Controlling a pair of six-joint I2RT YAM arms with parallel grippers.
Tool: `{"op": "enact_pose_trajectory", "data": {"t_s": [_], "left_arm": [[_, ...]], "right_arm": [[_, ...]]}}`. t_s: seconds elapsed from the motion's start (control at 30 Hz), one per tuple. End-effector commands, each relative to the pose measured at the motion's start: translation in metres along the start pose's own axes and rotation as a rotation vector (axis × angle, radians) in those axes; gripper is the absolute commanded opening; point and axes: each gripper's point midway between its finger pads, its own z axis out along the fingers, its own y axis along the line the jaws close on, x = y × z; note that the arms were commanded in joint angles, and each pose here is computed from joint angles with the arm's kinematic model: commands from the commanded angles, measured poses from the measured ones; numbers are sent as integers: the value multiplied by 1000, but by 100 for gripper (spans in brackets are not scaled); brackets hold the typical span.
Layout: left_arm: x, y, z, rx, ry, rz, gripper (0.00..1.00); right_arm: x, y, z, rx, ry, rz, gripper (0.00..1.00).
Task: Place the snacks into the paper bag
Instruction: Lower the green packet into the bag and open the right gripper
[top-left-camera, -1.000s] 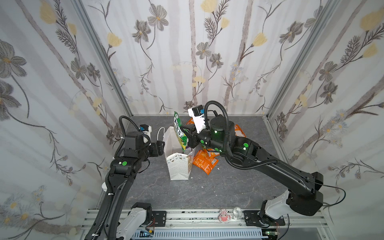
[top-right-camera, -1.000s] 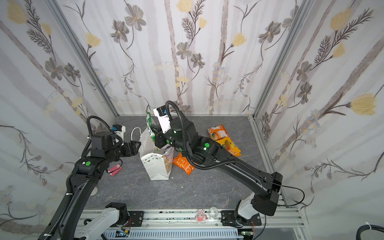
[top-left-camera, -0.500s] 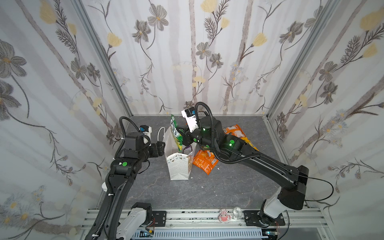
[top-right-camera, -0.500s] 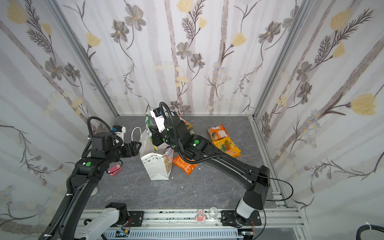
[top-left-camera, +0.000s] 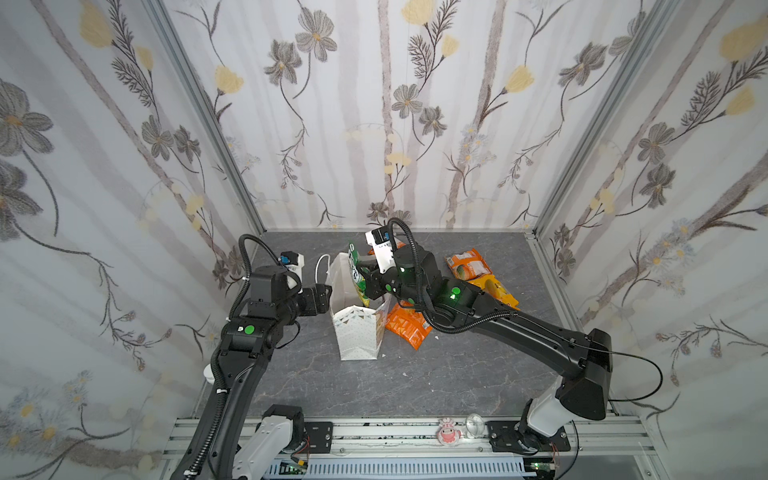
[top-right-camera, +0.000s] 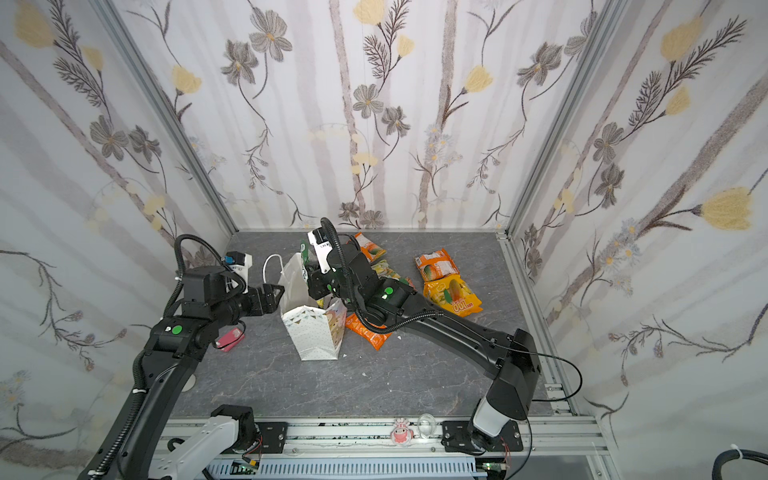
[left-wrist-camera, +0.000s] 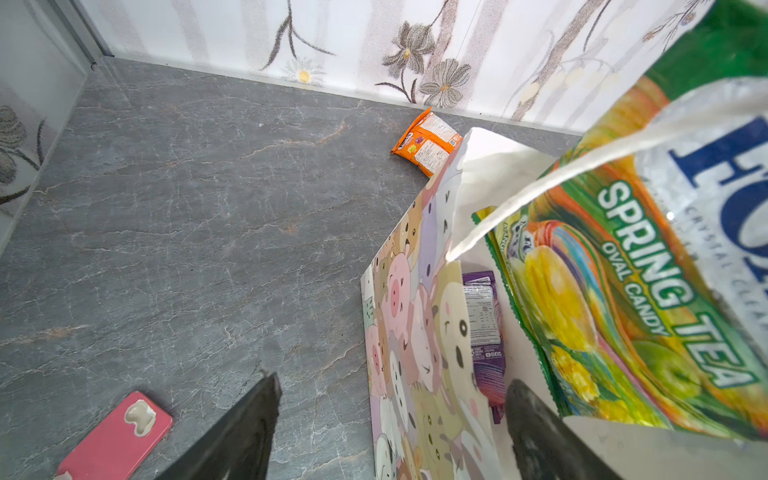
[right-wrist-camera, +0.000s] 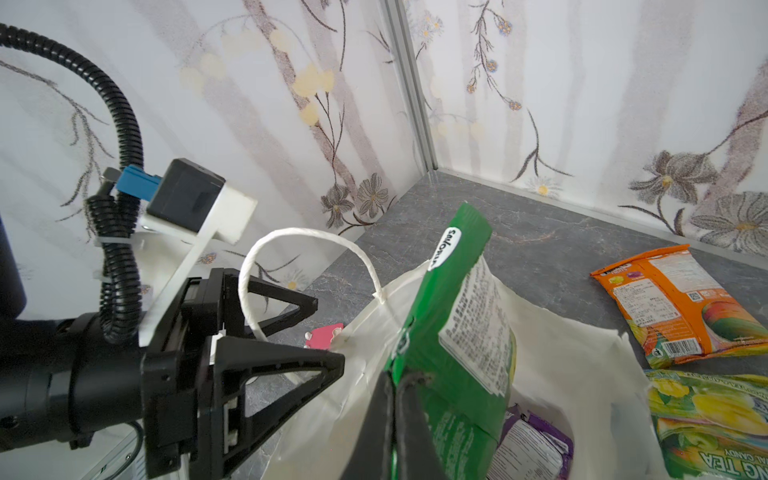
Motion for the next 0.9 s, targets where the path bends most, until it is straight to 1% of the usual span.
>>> {"op": "enact_pose_trajectory", "data": {"t_s": [0.0,0.3,0.5,0.67,0.87], "left_arm": [[-4,-3,1,17,-14,1,85],[-3,-3,2,19,-8,2,87],[-3,-3,3,18,-6,1,87],[-2,-3,3,17,-6,2,87],[-2,-4,4,27,-3,1,87]], "right_arm": [[-23,3,-5,-14,-95,39,0],[-8,-10,6,-1,-58,59,0],[1,-10,10,-54,-47,100,0],[7,-14,12,-51,-35,106,0],[11,-10,15,-76,-24,117,5]]}}
